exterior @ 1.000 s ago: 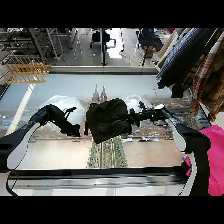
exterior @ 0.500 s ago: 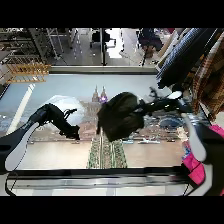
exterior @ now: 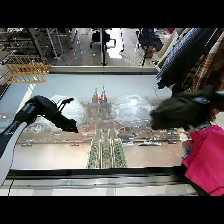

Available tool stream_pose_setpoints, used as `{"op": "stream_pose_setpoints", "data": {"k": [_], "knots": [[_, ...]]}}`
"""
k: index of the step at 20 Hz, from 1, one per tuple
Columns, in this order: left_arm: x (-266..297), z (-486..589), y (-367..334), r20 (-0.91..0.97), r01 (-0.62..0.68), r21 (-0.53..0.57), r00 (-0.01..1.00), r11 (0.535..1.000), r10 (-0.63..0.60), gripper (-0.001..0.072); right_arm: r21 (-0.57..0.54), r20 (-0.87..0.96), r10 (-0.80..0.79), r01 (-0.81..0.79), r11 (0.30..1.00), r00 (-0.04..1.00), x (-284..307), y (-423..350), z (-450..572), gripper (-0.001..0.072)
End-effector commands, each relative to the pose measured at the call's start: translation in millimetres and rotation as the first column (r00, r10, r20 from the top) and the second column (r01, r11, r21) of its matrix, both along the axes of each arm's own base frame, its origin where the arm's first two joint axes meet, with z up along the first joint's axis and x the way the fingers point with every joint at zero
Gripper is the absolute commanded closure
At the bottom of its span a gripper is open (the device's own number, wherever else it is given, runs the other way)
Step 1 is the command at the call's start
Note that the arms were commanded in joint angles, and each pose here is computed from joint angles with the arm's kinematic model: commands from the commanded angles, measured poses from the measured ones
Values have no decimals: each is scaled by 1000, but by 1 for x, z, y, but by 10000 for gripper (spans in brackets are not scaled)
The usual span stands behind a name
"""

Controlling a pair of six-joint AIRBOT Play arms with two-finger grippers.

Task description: Fold the clothes and pants, and hang the long-sleeved shirts on hangers.

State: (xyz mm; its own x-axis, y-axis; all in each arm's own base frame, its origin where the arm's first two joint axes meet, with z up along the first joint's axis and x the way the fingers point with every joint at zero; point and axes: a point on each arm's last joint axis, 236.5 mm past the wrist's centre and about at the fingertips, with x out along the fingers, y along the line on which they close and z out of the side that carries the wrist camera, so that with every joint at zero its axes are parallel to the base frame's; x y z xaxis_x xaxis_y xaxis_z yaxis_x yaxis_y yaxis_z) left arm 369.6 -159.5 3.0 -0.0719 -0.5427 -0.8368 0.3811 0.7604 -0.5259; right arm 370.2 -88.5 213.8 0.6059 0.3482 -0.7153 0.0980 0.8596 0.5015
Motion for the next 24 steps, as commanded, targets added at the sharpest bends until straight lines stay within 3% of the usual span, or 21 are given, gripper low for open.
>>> {"op": "stream_pose_setpoints", "data": {"k": [1, 3, 8, 11, 14, 15, 16, 17, 18, 22, 24], "knots": [[-1, 33, -1, 93, 13, -9, 996, 1000, -13, 696, -206, -109, -250, 224, 953, 962, -102, -91, 2, 694], [-3, 42, -1, 116, 14, -14, 993, 1000, -12, 695, -236, -144, -376, 337, 911, 915, -141, -129, -12, 694], [-3, 46, -1, 127, 14, -14, 992, 1000, -12, 695, -256, -401, -484, 412, 874, 777, -234, -161, -95, 694], [-2, 46, -1, 130, 11, -16, 991, 1000, -9, 695, -312, -491, -542, 444, 840, 682, -265, -178, -146, 694], [-1, 47, -2, 134, 8, -19, 991, 1000, -6, 695, -392, -447, -643, 510, 766, 622, -269, -206, -169, 673], [-1, 46, -2, 133, 9, -18, 991, 1000, -6, 695, -409, -412, -686, 551, 727, 599, -266, -217, -169, 611], [-1, 46, -2, 132, 9, -18, 991, 1000, -6, 695, -425, -377, -717, 579, 696, 586, -263, -227, -167, 473], [-1, 47, -2, 132, 9, -19, 991, 1000, -7, 694, -440, -351, -729, 584, 682, 588, -261, -233, -164, 201], [-1, 46, -2, 131, 9, -19, 991, 1000, -7, 694, -453, -340, -732, 579, 678, 591, -261, -237, -163, 2], [-1, 51, -7, 105, -32, -47, 994, 998, 36, 694, -474, -314, -733, 570, 671, 603, -258, -242, -149, 10], [-2, 57, -7, 102, -57, -50, 993, 997, 62, 695, -446, -272, -704, 562, 696, 656, -232, -236, -124, 11]]}}
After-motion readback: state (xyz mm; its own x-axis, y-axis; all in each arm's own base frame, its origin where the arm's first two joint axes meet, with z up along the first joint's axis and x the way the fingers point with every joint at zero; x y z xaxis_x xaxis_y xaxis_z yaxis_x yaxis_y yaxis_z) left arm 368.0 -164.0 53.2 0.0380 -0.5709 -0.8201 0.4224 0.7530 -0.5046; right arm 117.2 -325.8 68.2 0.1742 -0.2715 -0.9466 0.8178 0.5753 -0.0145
